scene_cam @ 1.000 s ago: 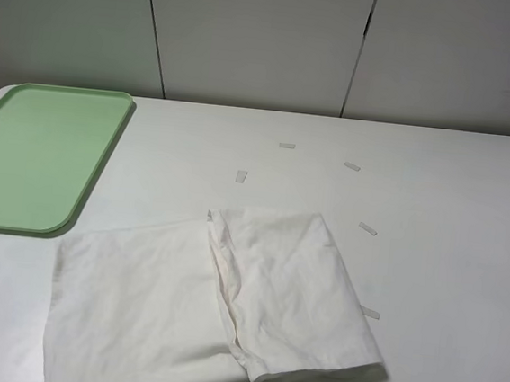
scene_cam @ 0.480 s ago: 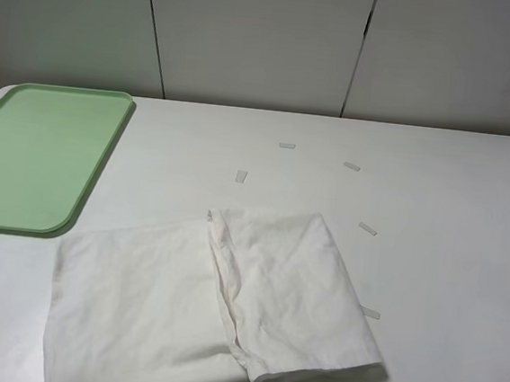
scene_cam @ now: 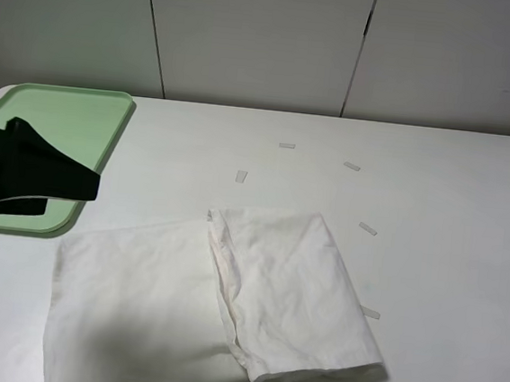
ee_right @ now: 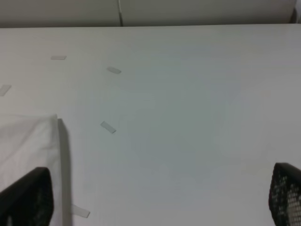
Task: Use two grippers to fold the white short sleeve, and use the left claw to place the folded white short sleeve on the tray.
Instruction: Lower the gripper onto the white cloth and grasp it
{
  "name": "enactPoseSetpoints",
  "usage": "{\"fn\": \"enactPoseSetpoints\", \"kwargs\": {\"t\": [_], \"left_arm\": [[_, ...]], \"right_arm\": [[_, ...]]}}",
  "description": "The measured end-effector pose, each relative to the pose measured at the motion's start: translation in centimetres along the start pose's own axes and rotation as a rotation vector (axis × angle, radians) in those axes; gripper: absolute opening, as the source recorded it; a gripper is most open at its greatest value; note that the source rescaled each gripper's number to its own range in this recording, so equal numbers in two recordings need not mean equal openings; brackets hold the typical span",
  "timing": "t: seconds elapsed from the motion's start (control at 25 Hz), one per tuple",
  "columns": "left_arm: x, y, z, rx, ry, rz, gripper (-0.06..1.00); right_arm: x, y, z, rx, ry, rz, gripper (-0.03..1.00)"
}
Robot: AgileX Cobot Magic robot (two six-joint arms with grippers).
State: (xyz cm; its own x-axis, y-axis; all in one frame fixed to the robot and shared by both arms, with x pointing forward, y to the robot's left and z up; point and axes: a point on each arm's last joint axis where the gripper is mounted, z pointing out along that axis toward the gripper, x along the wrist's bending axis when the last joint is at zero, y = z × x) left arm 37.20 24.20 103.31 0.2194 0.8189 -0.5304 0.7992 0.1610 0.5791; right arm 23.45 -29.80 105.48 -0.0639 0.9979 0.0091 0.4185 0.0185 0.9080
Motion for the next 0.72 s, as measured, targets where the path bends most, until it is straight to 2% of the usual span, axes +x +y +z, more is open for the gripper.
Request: {"fn": "enactPoseSetpoints", "kwargs": {"t": [0.12,0.16,0.24,0.36,0.44,0.72], "left_arm": [[0.7,0.5,1.7,0.045,-0.004,0.026,0.88],[1.3,0.7,3.3,0.099,-0.019,0.030,0.88],[1.7,0.8,4.6,0.133,-0.041,0.014,0.88],[2.0,0.8,5.3,0.149,-0.053,0.012,0.88],[2.6,1.0,6.9,0.172,-0.085,-0.017,0.88],[3.4,1.2,9.3,0.164,-0.131,-0.084,0.88]], "right_arm": [[0.0,0.0,0.0,0.000,0.000,0.000,1.00],[0.0,0.0,0.0,0.000,0.000,0.000,1.00],[0.0,0.0,0.0,0.000,0.000,0.000,1.00],[0.0,0.0,0.0,0.000,0.000,0.000,1.00],[0.0,0.0,0.0,0.000,0.000,0.000,1.00],[0.0,0.0,0.0,0.000,0.000,0.000,1.00]]}}
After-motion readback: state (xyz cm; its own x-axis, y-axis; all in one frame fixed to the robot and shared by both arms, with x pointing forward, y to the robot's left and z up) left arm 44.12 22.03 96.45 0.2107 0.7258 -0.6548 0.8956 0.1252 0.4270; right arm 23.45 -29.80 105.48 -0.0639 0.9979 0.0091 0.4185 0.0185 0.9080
